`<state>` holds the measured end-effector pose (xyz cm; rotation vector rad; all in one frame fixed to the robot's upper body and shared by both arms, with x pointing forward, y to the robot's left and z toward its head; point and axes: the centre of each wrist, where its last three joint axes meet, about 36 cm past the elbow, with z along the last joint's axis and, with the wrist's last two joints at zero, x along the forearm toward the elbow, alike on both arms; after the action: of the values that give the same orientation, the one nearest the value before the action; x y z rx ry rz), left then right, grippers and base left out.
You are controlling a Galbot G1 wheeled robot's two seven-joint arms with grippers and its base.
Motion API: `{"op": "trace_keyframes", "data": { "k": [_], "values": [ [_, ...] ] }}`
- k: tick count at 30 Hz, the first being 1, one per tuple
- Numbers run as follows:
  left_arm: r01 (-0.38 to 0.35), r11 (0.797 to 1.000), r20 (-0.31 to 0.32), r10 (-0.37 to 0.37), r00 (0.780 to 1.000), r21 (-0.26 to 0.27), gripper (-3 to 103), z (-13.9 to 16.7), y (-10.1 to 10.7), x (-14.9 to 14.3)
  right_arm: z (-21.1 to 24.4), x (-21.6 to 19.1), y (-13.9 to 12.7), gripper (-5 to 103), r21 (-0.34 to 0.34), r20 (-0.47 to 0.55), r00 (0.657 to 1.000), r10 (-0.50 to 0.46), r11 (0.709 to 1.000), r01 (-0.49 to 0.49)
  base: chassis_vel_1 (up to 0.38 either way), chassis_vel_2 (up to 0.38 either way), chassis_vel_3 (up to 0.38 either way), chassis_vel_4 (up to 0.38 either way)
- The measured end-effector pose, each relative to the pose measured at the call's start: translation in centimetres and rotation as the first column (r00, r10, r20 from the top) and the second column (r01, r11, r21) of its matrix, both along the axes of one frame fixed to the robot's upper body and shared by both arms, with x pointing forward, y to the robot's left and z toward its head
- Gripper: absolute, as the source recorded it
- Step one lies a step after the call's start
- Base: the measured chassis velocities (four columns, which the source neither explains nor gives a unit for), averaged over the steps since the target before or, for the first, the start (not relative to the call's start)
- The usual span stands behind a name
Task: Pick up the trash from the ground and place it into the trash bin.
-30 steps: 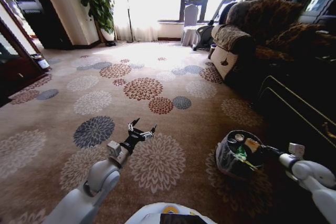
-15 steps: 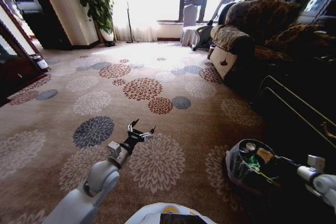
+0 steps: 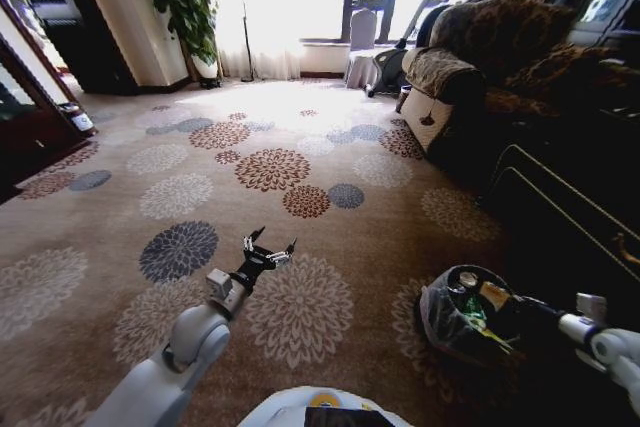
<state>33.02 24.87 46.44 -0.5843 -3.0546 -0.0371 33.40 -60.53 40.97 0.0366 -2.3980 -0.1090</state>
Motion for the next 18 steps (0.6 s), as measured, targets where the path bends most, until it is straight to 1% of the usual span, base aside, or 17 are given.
{"op": "trace_keyframes", "data": {
  "k": [1,3,4,7,8,9,11,12,13,14,16,17,18],
  "values": [
    [-0.001,1.000,0.000,0.001,1.000,-0.002,100,0.0,0.0,0.0,0.0,0.1,0.2,22,-0.011,0.003,1.000,-0.012,1.000,0.012,0.000,0.000,0.000,0.000],
    [0.000,1.000,0.000,0.000,1.000,-0.009,100,-0.1,-0.2,0.1,-0.1,0.5,1.0,33,-0.027,0.045,0.998,-0.054,0.998,0.056,0.000,0.000,0.000,0.000],
    [0.000,1.000,0.000,0.000,1.000,-0.009,100,-0.1,-0.2,0.1,-0.1,0.5,1.0,33,-0.027,0.045,0.998,-0.054,0.998,0.056,0.000,0.000,0.000,0.000],
    [0.001,1.000,0.001,-0.001,1.000,-0.010,100,-0.1,-0.3,0.1,-0.5,0.7,1.5,49,-0.062,0.109,0.992,-0.063,0.996,0.070,0.000,0.000,0.000,0.000],
    [0.001,1.000,0.001,-0.001,1.000,-0.010,100,-0.1,-0.3,0.1,-0.5,0.7,1.5,49,-0.062,0.109,0.992,-0.063,0.996,0.070,0.000,0.000,0.000,0.000],
    [0.001,1.000,0.002,-0.001,1.000,-0.009,100,-0.1,-0.3,0.1,-0.4,0.7,1.5,54,-0.063,0.113,0.992,-0.063,0.995,0.070,0.000,0.000,0.000,0.000],
    [-0.002,1.000,0.006,0.002,1.000,-0.009,100,0.2,0.0,0.2,0.3,0.7,1.3,65,-0.088,0.153,0.987,-0.057,0.994,0.071,0.000,0.000,0.000,0.000],
    [-0.005,1.000,0.007,0.005,1.000,-0.011,100,0.3,0.0,0.2,0.8,0.5,1.3,65,-0.105,0.182,0.982,-0.047,0.992,0.067,0.000,0.000,0.000,0.000],
    [-0.005,1.000,0.007,0.005,1.000,-0.011,100,0.3,0.0,0.2,0.8,0.5,1.3,65,-0.105,0.182,0.982,-0.047,0.992,0.067,0.000,0.000,0.000,0.000],
    [-0.007,1.000,0.007,0.007,1.000,-0.012,100,0.3,0.1,0.2,1.2,0.4,1.4,71,-0.118,0.195,0.980,-0.040,0.991,0.064,0.000,0.000,0.000,0.000],
    [-0.012,1.000,0.009,0.012,1.000,-0.016,100,0.5,0.2,0.3,3.1,-0.9,1.7,82,-0.199,0.247,0.969,-0.007,0.978,0.058,0.000,0.000,0.000,0.000],
    [-0.012,1.000,0.009,0.012,1.000,-0.016,100,0.5,0.2,0.3,3.1,-0.9,1.7,82,-0.199,0.247,0.969,-0.007,0.978,0.058,0.000,0.000,0.000,0.000],
    [-0.012,1.000,0.009,0.012,1.000,-0.017,100,0.6,0.2,0.4,3.6,-1.4,1.9,86,-0.227,0.260,0.966,0.004,0.972,0.057,0.000,0.000,0.000,0.000]
  ]
}}
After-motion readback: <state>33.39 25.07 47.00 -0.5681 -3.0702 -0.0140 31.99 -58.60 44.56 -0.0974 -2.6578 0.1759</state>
